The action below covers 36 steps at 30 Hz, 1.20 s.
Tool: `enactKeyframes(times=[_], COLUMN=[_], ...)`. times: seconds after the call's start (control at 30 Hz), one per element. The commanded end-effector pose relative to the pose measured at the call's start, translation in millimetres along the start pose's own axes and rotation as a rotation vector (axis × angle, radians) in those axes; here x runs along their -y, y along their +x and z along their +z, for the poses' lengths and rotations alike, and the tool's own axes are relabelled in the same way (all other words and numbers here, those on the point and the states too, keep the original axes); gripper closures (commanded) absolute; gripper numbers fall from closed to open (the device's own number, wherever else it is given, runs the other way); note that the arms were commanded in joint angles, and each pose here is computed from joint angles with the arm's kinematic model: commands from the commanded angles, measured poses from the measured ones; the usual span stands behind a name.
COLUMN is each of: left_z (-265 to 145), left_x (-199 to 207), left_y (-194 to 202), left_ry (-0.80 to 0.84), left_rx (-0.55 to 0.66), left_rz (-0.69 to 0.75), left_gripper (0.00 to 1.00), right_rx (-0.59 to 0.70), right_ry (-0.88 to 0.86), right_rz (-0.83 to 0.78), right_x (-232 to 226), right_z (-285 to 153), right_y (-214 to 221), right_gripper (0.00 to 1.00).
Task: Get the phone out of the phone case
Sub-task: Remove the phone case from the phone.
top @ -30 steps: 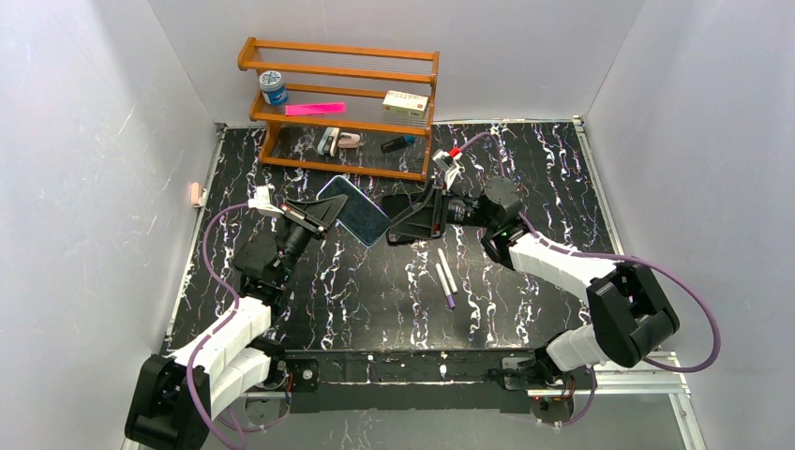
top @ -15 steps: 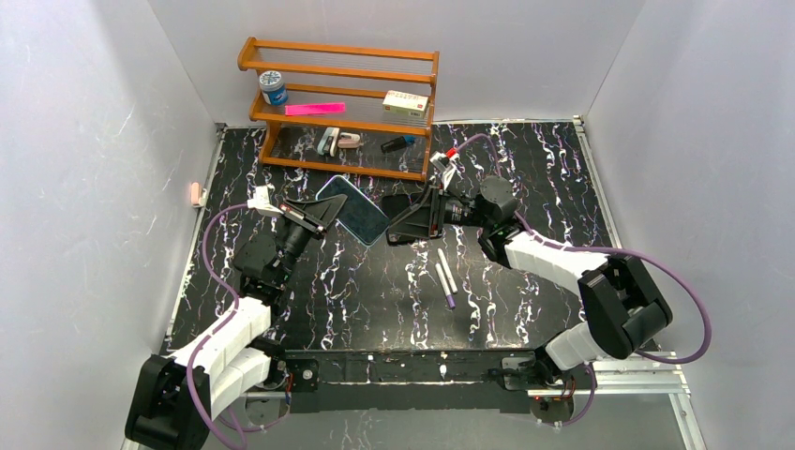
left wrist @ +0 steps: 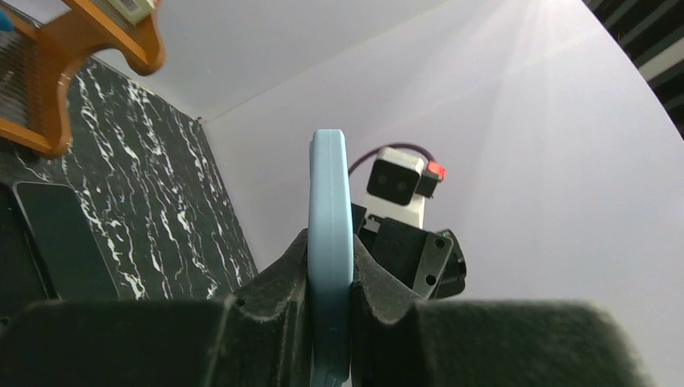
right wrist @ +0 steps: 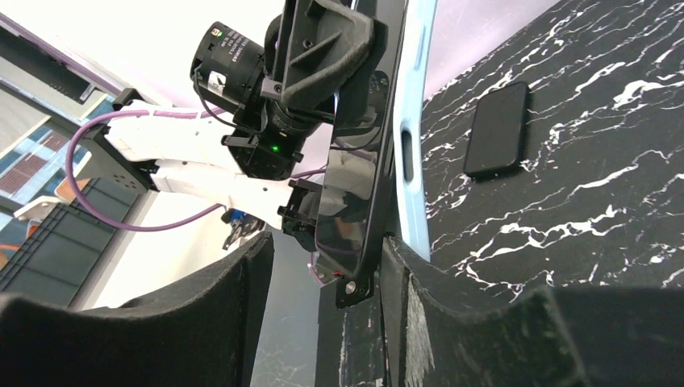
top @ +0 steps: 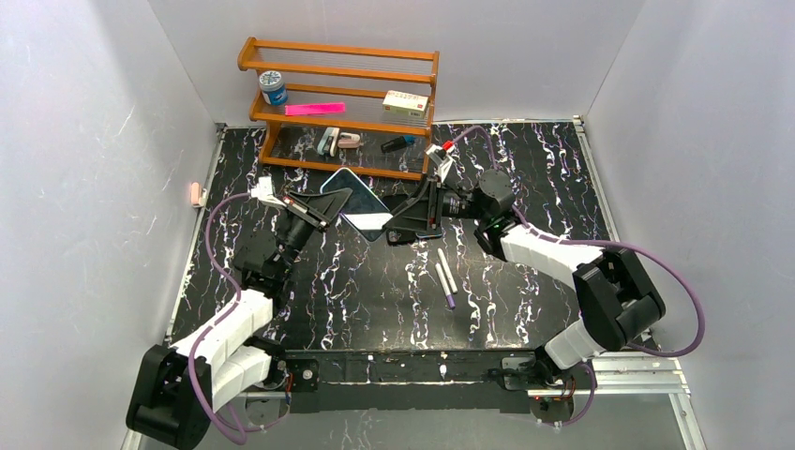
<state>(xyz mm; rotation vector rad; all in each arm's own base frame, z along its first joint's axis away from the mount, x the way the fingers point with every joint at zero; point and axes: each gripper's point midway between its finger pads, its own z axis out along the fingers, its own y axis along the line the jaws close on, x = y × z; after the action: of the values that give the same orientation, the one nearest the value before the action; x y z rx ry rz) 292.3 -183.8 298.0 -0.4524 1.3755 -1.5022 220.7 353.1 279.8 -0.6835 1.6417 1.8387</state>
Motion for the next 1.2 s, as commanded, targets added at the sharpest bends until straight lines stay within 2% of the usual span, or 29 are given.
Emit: enactKeyframes(times=[0.0,0.2,0.33,0.5,0.63,0.73,0.9,1.03,1.17], left_z=[1,5,7,5,4,4,-1,-11,-21], left_x=[66,73,77,78,72,63,56,51,39], left_y=[16,39,58,65,60,56,46,38,36], left_ry=[0.224,0.261,0.288,0.304,0.278,0.236,0.177,0.141,0.098], left_rx=[-0.100,-0.188,-0.253,-0.273,-0.238,-0.219,-0.169,-0.124,-0.116], left_rz=[0.030,0.054,0.073,0.105,0.145,0.194,0.271,0.321,0.372], left_gripper=[1.00,1.00,1.00,1.00,0.89,0.73,0.52,0.42,0.39], right_rx=[0.027,0.030,0.030,0.028,0.035,0.036,0.058,0.069,0.083], right_ry=[-0.082,-0.105,-0.113,-0.115,-0.108,-0.107,-0.102,-0.113,-0.117], right_rz=[-0.092,-0.112,-0.119,-0.122,-0.126,-0.130,-0.134,-0.134,-0.130], right_x=[-22,-28,-28,-28,-29,-31,-33,-37,-40], right_z=[11,17,20,20,17,14,7,3,2], right_y=[-21,-29,-32,-30,-29,-29,-35,-39,-41], right_gripper=[0.42,0.45,0.50,0.71,0.89,0.98,0.99,0.99,0.99])
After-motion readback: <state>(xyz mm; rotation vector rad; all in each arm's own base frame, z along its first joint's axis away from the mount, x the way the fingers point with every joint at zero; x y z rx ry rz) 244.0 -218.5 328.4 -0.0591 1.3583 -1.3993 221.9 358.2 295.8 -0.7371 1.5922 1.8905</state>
